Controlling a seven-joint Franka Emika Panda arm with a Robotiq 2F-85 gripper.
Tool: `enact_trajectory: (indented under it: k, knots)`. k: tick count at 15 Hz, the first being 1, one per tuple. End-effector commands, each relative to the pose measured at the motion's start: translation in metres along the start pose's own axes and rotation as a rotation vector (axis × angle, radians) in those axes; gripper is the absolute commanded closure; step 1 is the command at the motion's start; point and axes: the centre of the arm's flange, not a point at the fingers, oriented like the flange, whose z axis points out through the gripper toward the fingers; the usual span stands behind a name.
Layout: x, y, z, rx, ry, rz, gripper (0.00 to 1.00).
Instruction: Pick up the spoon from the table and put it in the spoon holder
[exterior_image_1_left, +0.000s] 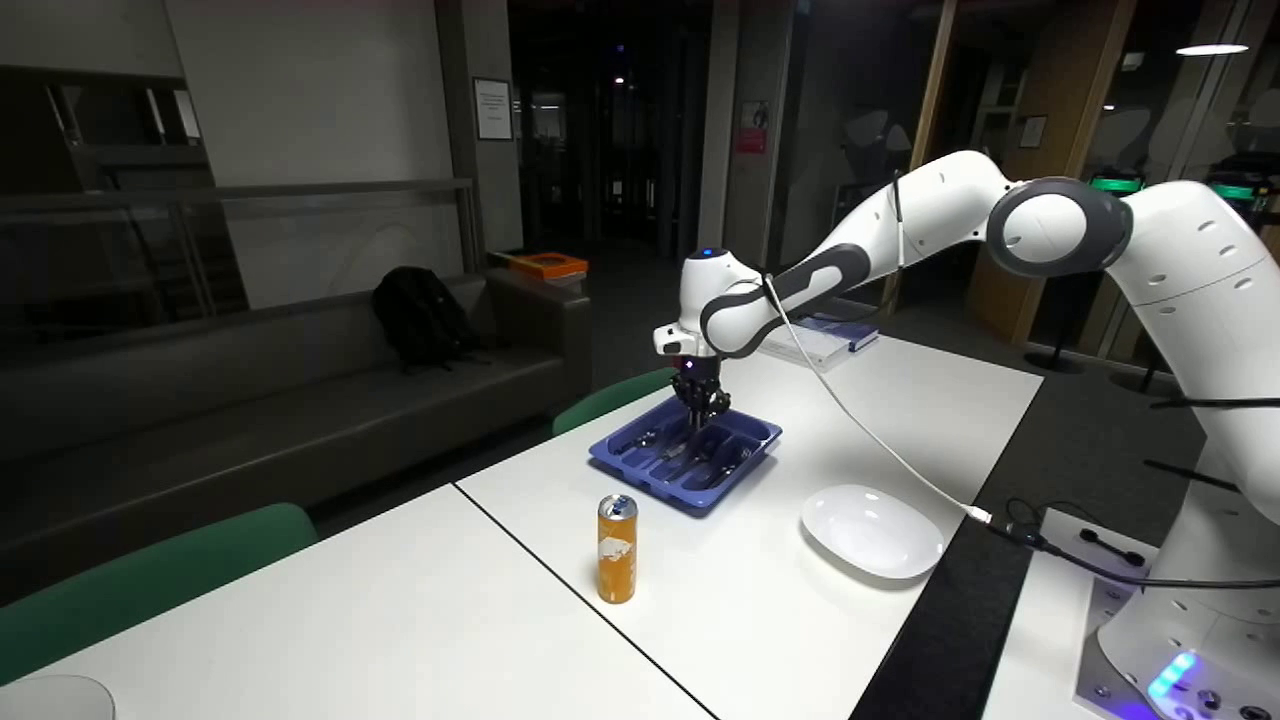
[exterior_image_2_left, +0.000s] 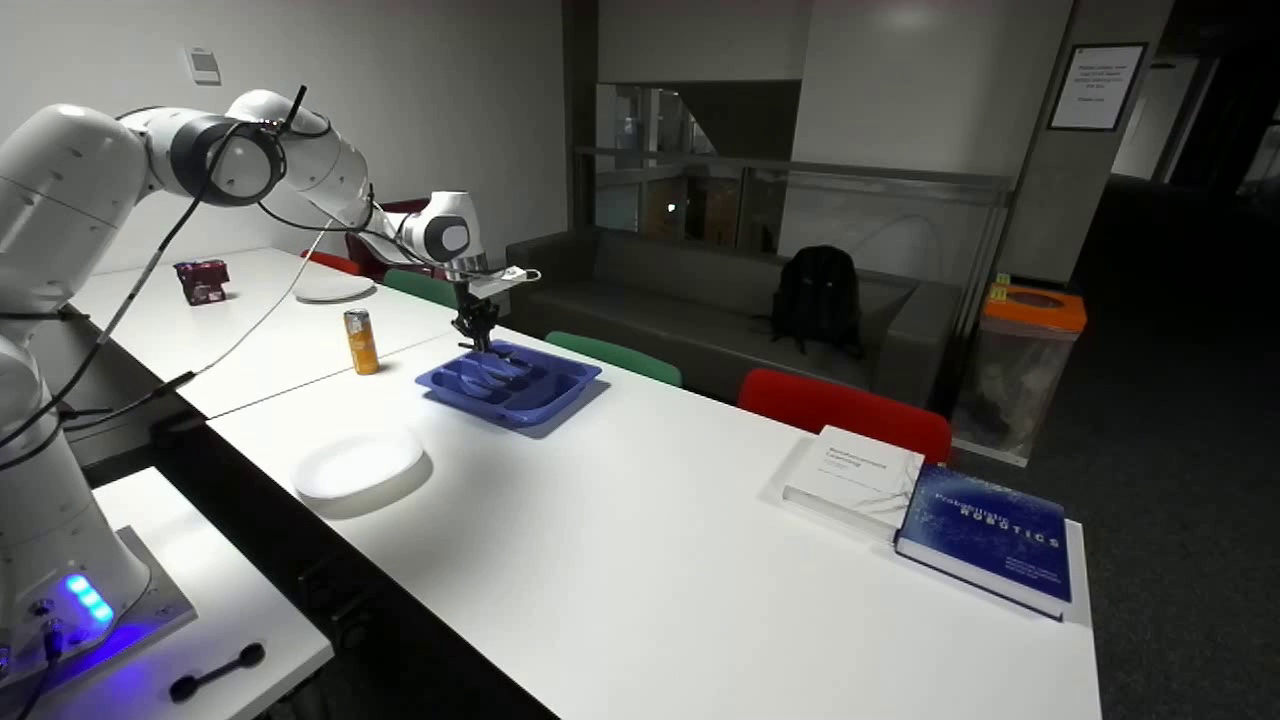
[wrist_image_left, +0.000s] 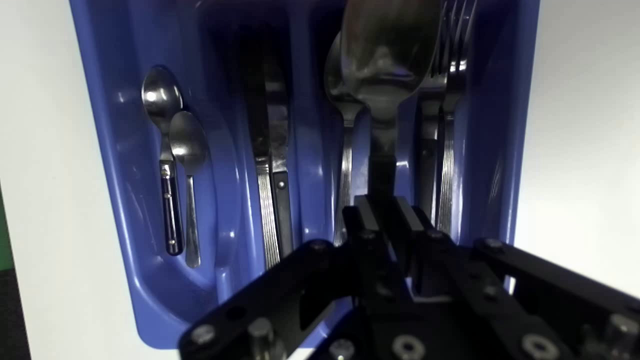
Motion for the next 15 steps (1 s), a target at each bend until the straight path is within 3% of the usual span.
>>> enact_trajectory:
  k: [1,5,6,15]
  knots:
    - [0.000,0.000,0.003,0.003,-0.001,-0.001,0.87]
    - [0.002,0.001,0.007,0.005,0.000,-0.003,0.87]
    - [0.002,0.001,0.006,0.005,0.000,-0.003,0.97]
    - [0.009,0.009,0.047,0.073,0.004,-0.012,0.97]
